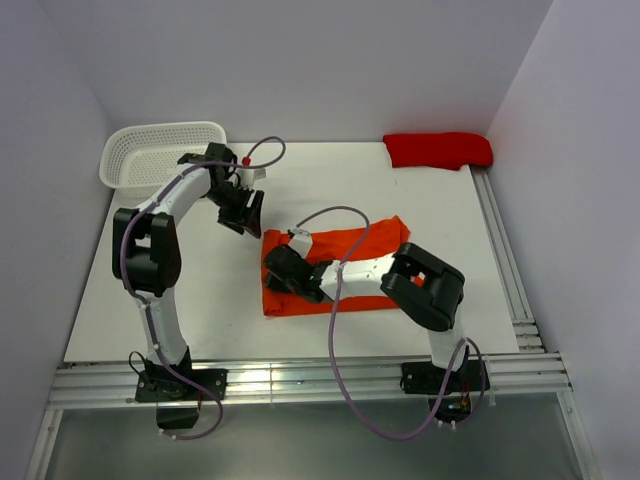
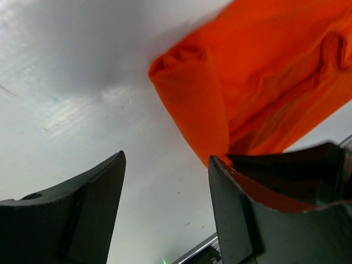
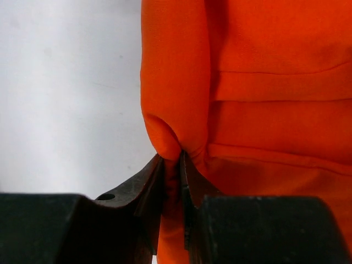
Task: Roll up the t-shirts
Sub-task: Roll the tshirt
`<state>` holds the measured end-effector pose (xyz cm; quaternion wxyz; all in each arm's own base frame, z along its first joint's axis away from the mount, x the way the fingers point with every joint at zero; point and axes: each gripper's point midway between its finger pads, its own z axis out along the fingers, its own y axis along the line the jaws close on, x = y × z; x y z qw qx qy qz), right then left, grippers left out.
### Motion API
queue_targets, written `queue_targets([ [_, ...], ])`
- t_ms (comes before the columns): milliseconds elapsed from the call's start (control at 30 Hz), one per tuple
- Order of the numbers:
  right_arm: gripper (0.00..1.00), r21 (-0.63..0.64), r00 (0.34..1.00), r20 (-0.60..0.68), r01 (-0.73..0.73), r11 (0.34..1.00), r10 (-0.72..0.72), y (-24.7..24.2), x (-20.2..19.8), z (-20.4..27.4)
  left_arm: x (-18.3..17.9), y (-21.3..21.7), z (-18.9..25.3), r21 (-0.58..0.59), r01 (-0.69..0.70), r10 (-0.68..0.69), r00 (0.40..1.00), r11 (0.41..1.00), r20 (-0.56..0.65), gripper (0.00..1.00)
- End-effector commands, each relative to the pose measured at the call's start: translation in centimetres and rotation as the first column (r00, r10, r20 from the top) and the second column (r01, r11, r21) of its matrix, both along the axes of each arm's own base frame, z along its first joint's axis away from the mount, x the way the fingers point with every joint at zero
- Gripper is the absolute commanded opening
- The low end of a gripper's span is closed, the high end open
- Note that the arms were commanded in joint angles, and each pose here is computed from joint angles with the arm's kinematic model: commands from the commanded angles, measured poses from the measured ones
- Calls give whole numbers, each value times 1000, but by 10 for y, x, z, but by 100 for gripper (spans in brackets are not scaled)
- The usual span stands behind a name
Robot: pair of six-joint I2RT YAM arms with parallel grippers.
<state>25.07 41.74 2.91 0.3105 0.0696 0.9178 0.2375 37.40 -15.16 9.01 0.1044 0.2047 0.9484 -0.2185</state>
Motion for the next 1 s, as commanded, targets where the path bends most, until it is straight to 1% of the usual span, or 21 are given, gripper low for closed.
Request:
queue_targets([
  [0,22,349,997,-53,-40,936,63,36,-6,23,-11,-13,11,-99,80,-75,996,992,54,66],
  [33,22,371,996,-74,-26,928,57,29,-8,15,-13,-11,6,-107,79,-75,996,991,47,67],
  [67,22,458,996,-68,-13,889,50,36,-4,27,-16,-10,-2,-114,75,-72,997,991,31,66],
  [167,22,524,992,-108,4,852,62,33,-6,19,-24,-10,-17,-135,74,-74,997,988,0,66],
  [200,22,558,991,-116,13,829,63,37,-6,19,-19,-10,-21,-131,69,-68,998,989,17,67],
  [233,22,565,990,-127,24,825,58,35,-6,14,-20,-9,-28,-124,63,-62,998,990,13,67],
  [267,22,598,987,-142,30,801,69,37,-7,15,-19,-8,-35,-117,50,-50,999,992,3,66],
  [300,22,607,986,-151,38,794,68,36,-8,13,-16,-8,-40,-115,47,-46,999,992,13,66],
  [367,22,613,983,-169,53,788,65,32,-9,7,-17,-8,-51,-112,35,-36,999,993,-6,66],
  [433,22,602,982,-178,59,796,61,29,-10,2,-10,-10,-55,-117,27,-26,1000,993,15,66],
  [567,22,559,983,-178,64,826,45,21,-11,-1,4,-9,-55,-104,-24,28,999,994,39,62],
  [667,24,520,985,-171,55,852,40,17,-11,-2,11,-8,-54,-87,-44,49,998,995,47,59],
  [733,24,505,985,-168,48,862,44,18,-10,0,15,-9,-52,-76,-52,56,997,996,58,56],
  [767,25,479,986,-165,48,877,37,14,-10,-2,16,-8,-51,-64,-61,65,996,996,61,54],
  [833,26,456,989,-146,51,888,18,14,-6,1,18,-10,-49,-58,-65,68,996,996,63,48],
  [867,28,423,989,-148,46,905,19,11,-7,-3,18,-10,-49,-50,-70,73,995,996,61,43],
  [900,29,413,991,-133,49,909,7,11,-2,1,17,-10,-49,-40,-71,73,995,997,63,34],
  [933,32,399,992,-128,44,916,8,12,-3,2,17,-10,-49,-32,-79,81,995,996,61,29],
  [967,33,348,991,-131,39,936,7,7,-6,-3,18,-11,-47,-23,-85,86,994,996,65,22],
])
